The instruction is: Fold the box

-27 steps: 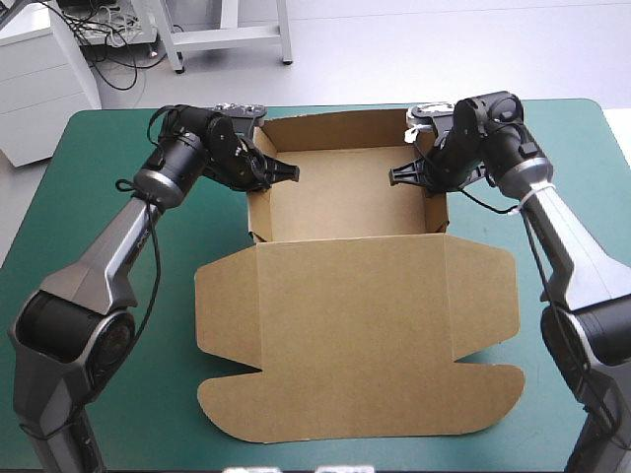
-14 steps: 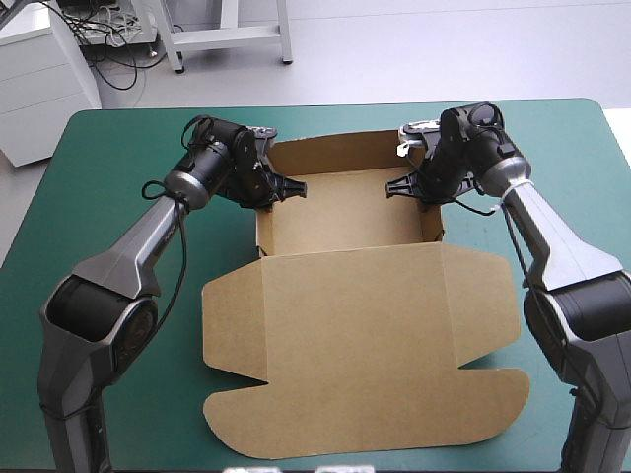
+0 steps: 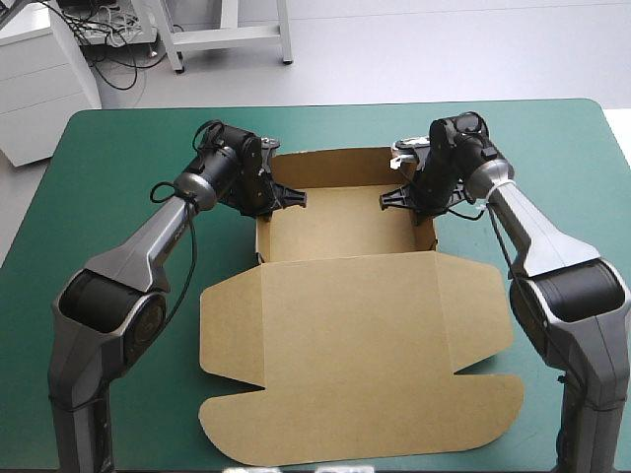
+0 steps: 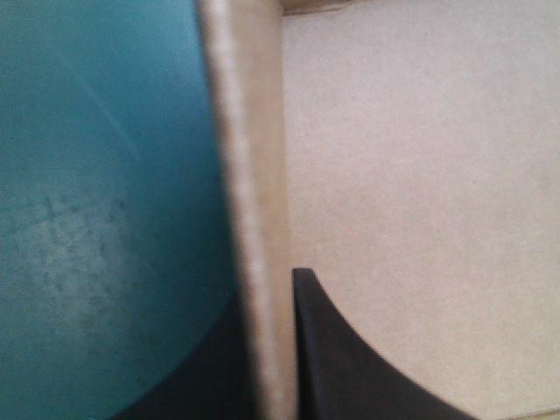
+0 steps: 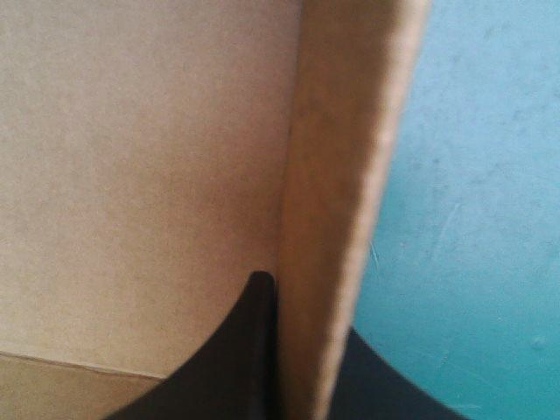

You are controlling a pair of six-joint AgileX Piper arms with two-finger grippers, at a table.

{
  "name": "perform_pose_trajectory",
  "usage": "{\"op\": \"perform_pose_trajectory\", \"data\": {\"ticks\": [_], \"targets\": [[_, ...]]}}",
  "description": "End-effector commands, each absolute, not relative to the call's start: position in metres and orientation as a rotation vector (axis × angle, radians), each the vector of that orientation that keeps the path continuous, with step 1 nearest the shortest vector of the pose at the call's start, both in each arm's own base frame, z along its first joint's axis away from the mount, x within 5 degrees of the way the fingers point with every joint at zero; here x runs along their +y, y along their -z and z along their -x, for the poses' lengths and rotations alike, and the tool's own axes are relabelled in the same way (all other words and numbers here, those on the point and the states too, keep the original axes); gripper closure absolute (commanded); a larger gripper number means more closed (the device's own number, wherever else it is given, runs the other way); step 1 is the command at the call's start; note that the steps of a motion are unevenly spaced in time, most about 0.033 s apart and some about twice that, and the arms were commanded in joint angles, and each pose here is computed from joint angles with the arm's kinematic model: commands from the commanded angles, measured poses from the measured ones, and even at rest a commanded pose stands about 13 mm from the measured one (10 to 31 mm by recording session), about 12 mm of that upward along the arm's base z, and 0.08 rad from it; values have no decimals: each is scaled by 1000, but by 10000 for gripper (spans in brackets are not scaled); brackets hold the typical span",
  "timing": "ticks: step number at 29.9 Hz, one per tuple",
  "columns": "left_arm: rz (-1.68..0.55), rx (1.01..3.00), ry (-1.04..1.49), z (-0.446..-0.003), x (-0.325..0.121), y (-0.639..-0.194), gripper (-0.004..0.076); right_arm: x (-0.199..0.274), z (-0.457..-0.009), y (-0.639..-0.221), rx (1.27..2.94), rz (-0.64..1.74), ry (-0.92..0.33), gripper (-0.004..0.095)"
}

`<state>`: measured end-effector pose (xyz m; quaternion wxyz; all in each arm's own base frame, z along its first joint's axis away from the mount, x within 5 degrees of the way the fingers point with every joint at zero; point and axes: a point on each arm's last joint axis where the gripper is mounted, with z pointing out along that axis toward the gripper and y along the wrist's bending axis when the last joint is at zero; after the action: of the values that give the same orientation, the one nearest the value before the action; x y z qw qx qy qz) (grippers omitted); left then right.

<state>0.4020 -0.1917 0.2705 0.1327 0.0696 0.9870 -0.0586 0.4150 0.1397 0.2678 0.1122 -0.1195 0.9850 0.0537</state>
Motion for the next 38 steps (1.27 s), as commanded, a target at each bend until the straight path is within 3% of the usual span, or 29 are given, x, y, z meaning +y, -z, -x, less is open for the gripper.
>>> {"op": "perform_pose_trajectory", "data": {"ticks": [1,3,5,8,10,12,14,17,32,38], "targets": [[-315,2765,330,-390,-209,-301,755,152,-405,-299,2810,401,-332,924],[-368,2774,314,-389,-209,-299,730,151,-406,-298,2811,405,-310,890],[-370,2787,300,-390,-207,-298,673,149,-407,-298,2809,411,-273,775],[-354,2798,297,-391,-202,-298,514,148,-407,-297,2809,410,-259,515],[-350,2809,286,-392,-199,-297,409,148,-407,-298,2807,410,-262,292],[-342,2824,271,-392,-195,-297,325,148,-407,-298,2807,409,-263,127],[-338,2838,240,-393,-189,-297,257,148,-407,-298,2807,409,-263,30],[-351,2855,145,-392,-182,-298,206,148,-407,-299,2810,382,-268,27],[-323,2600,199,-360,-164,-393,206,139,-383,-351,2691,346,-288,31],[-361,2485,217,-330,-151,-434,271,127,-364,-386,2594,355,-214,48]]}}
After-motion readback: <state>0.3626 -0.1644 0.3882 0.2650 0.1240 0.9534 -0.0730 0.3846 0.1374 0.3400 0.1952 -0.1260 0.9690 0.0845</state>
